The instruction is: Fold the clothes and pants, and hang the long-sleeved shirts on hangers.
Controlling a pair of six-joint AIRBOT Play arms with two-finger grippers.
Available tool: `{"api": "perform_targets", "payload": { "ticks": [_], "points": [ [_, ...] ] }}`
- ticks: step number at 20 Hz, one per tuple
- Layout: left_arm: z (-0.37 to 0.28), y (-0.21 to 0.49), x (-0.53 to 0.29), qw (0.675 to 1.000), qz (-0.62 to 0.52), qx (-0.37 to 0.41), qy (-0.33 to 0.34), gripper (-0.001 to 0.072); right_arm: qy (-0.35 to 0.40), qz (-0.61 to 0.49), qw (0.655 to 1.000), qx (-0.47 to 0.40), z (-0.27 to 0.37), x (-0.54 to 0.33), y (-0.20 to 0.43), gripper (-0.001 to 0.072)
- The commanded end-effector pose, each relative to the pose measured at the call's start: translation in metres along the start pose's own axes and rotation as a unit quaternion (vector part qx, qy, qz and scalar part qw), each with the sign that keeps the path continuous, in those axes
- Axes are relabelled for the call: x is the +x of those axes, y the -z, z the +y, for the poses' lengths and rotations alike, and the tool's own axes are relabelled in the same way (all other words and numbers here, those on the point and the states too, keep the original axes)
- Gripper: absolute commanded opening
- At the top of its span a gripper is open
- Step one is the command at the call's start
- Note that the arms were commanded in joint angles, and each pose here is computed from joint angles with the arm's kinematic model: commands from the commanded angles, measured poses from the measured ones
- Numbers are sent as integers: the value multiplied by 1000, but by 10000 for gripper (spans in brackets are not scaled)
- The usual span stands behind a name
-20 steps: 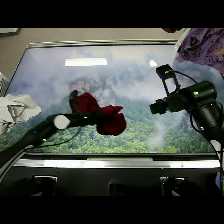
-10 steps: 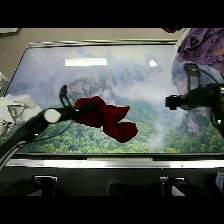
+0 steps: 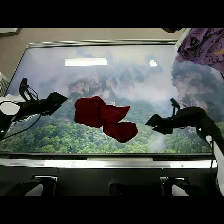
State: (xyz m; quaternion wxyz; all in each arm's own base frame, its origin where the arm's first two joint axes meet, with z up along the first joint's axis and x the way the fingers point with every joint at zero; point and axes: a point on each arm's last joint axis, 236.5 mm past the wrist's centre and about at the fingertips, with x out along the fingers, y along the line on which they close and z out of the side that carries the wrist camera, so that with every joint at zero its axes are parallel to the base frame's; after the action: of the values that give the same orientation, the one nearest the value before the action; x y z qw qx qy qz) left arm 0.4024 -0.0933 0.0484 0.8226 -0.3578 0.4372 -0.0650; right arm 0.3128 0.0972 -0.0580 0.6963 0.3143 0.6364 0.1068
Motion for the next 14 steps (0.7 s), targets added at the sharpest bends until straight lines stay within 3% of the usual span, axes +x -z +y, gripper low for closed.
{"api": "perform_targets", "payload": {
  "ticks": [1,5,6,9,10,12,14],
  "points": [
    [16,-14,-9,1000,-14,-13,-11,636,-26,4,1000,10,18,33,18,532],
    [18,-15,-9,1000,-15,-15,-12,636,-25,42,999,4,29,62,37,528],
    [18,-15,-9,1000,-15,-15,-12,637,-24,55,998,2,30,70,44,499],
    [22,-2,-9,999,15,-23,-16,636,-21,33,999,-1,33,77,36,220],
    [30,6,-7,998,36,-35,-27,636,-22,17,1000,12,34,75,27,190],
    [54,29,0,993,90,-53,-53,636,-23,-10,1000,9,39,69,16,27],
    [71,43,14,990,104,-71,-65,636,-18,-27,999,-14,42,58,12,28]
  ]
}}
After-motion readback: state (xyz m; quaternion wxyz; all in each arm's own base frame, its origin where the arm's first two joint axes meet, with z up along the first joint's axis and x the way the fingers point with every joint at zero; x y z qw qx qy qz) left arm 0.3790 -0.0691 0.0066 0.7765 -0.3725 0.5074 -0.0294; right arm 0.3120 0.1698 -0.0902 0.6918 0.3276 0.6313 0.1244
